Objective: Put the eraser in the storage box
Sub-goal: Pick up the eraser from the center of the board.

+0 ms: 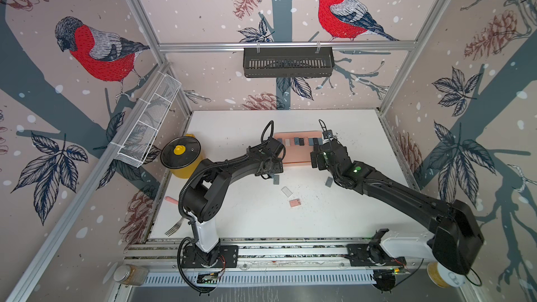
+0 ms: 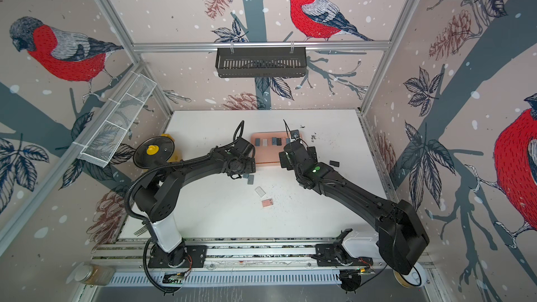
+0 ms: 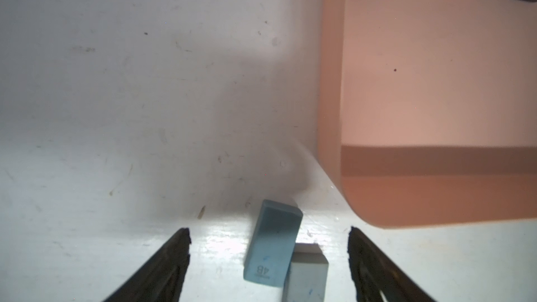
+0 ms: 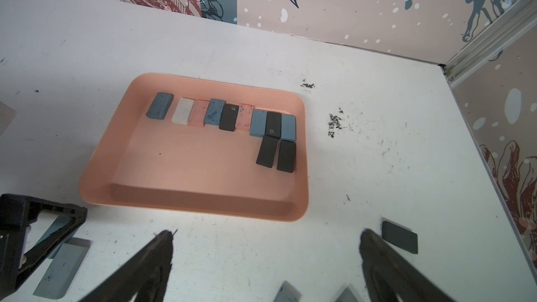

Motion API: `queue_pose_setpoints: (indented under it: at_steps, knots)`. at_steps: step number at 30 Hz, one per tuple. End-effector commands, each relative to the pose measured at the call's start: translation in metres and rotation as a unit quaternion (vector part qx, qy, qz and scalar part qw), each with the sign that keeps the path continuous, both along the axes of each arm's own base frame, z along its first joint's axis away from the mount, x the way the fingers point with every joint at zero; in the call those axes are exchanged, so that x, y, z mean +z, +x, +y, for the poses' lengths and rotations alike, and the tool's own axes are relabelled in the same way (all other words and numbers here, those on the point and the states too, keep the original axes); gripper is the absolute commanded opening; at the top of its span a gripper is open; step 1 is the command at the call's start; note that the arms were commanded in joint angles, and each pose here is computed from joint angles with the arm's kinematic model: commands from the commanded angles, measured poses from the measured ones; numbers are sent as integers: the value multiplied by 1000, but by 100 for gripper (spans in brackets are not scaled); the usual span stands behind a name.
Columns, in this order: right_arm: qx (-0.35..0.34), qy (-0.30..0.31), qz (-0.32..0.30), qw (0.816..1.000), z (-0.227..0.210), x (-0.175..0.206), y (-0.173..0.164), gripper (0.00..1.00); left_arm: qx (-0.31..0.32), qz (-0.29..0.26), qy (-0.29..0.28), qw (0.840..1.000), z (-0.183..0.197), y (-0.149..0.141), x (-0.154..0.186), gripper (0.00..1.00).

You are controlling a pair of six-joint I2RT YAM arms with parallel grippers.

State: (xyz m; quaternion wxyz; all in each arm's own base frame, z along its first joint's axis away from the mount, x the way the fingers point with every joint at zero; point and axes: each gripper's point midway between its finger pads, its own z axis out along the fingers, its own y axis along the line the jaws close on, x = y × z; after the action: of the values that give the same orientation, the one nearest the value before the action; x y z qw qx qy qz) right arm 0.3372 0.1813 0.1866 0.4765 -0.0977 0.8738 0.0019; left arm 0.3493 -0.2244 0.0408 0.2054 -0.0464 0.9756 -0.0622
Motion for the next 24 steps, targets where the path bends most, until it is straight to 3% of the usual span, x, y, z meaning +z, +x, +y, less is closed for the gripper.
queue_pose_setpoints:
  at_steps: [1,24]
  knots:
    - [-7,12,-5,1000,1,2,3,99,-9,10,40,999,10,-3,-7,84]
    - [-10,16,-6,1000,-2,2,4,99,-42,54,97,993,24,-26,-27,76]
